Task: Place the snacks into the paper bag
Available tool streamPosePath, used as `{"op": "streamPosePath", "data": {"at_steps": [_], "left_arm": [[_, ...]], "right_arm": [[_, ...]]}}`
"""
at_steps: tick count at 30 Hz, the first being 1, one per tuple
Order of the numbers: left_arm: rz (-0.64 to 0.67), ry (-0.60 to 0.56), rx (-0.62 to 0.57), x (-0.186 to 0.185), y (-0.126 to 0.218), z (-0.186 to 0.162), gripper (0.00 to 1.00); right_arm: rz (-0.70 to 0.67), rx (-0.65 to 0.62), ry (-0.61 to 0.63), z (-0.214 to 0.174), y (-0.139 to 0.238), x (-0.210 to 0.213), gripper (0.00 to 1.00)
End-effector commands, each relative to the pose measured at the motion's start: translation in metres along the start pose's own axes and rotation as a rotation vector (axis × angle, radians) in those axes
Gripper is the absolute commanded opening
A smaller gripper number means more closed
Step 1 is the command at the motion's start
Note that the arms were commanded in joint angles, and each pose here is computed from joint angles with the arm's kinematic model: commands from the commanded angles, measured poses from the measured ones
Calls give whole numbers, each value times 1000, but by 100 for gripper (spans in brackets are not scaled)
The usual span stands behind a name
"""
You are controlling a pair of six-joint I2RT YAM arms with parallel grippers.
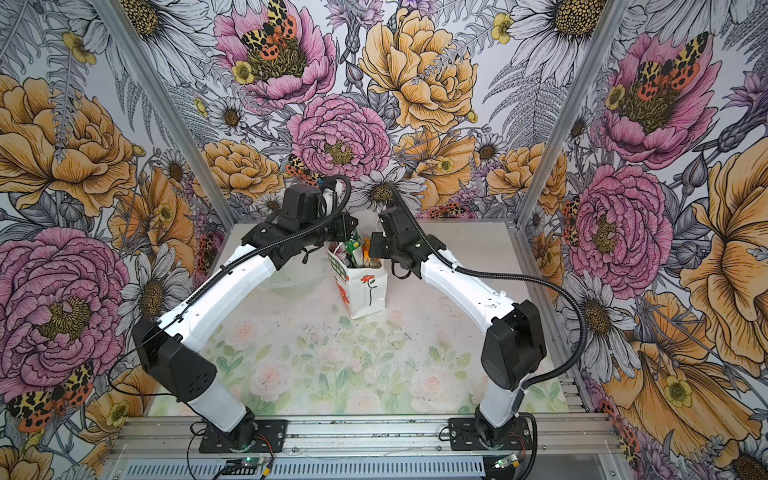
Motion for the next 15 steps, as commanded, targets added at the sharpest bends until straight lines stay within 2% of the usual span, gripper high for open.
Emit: {"op": "streamPosePath", "data": {"at_steps": [1, 4, 11, 15], "left_arm": [[5, -4, -102, -5, 31, 18, 12], [60, 20, -120, 5, 39, 15, 14], [62, 58, -158, 15, 53, 13, 15], [50, 59, -155, 14, 54, 12, 22]], "right_arm": [[94, -73, 16, 17, 28, 22, 4], [98, -80, 21, 19, 29, 23, 17], [109, -110, 27, 28, 42, 25, 43], [94, -134, 35, 31, 55, 23, 57]]}}
Point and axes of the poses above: each gripper's point midway between its finger pads, its own y axis back along the fingers, its own x axis along the line the jaws close on, z = x × y, the point moved 5 cm from there along y, back along the fingers, and after that the axes turned 3 degrees about -y, right-handed, at the moved point
